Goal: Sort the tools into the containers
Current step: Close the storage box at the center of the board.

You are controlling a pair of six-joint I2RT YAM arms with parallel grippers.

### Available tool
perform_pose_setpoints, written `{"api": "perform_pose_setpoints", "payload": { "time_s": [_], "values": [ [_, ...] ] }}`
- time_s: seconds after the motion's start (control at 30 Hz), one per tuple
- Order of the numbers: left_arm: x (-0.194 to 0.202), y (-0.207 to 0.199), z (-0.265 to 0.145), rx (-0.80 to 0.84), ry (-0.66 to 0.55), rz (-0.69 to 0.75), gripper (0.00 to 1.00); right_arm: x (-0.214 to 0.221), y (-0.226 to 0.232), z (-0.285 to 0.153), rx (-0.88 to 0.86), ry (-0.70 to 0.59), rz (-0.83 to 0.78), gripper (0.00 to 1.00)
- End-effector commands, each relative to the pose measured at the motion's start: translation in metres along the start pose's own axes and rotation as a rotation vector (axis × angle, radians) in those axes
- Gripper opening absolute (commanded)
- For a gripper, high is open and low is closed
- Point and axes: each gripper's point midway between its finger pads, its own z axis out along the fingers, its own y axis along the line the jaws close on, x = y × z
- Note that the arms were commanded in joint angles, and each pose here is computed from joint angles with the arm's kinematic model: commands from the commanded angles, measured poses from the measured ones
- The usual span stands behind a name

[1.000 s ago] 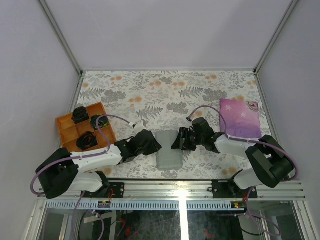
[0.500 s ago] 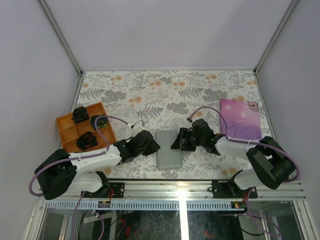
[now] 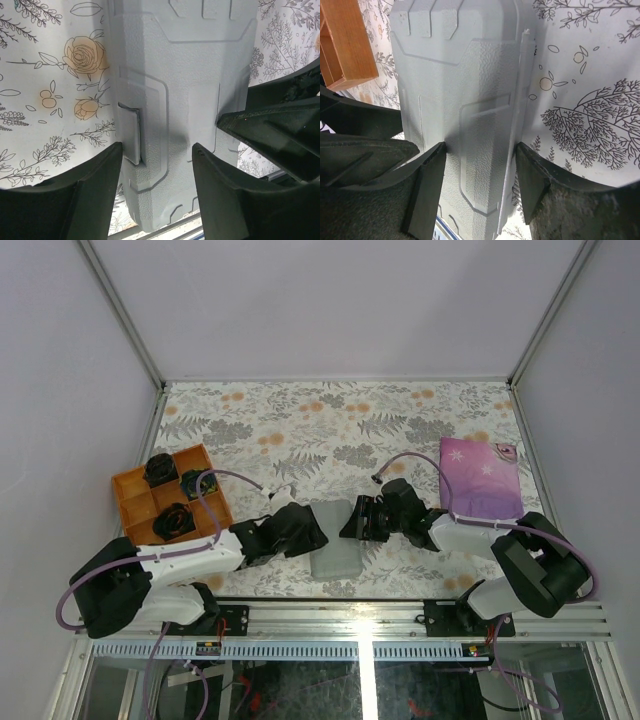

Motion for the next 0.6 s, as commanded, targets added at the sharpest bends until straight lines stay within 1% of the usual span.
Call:
{"api": "perform_pose_setpoints", "payload": {
  "time_s": [0.0, 0.1, 0.37, 0.57],
  "values": [
    [-0.003, -0.019, -0.002, 0.047, -0.008, 0.019, 0.57, 0.008, -0.004, 0.002, 0.017, 0.018, -0.010, 0.59],
    [-0.002, -0.021, 0.000, 0.033, -0.006, 0.035, 0.55, 0.008, -0.005, 0.002, 0.017, 0.019, -0.010, 0.59],
    [0.004, -0.014, 0.005, -0.077, -0.010, 0.108, 0.50, 0.010, -0.006, 0.003, 0.017, 0.028, -0.009, 0.59],
    [0.008, -0.012, 0.007, -0.124, 0.000, 0.140, 0.49, 0.012, -0.006, 0.004, 0.016, 0.036, -0.008, 0.59]
  ]
}}
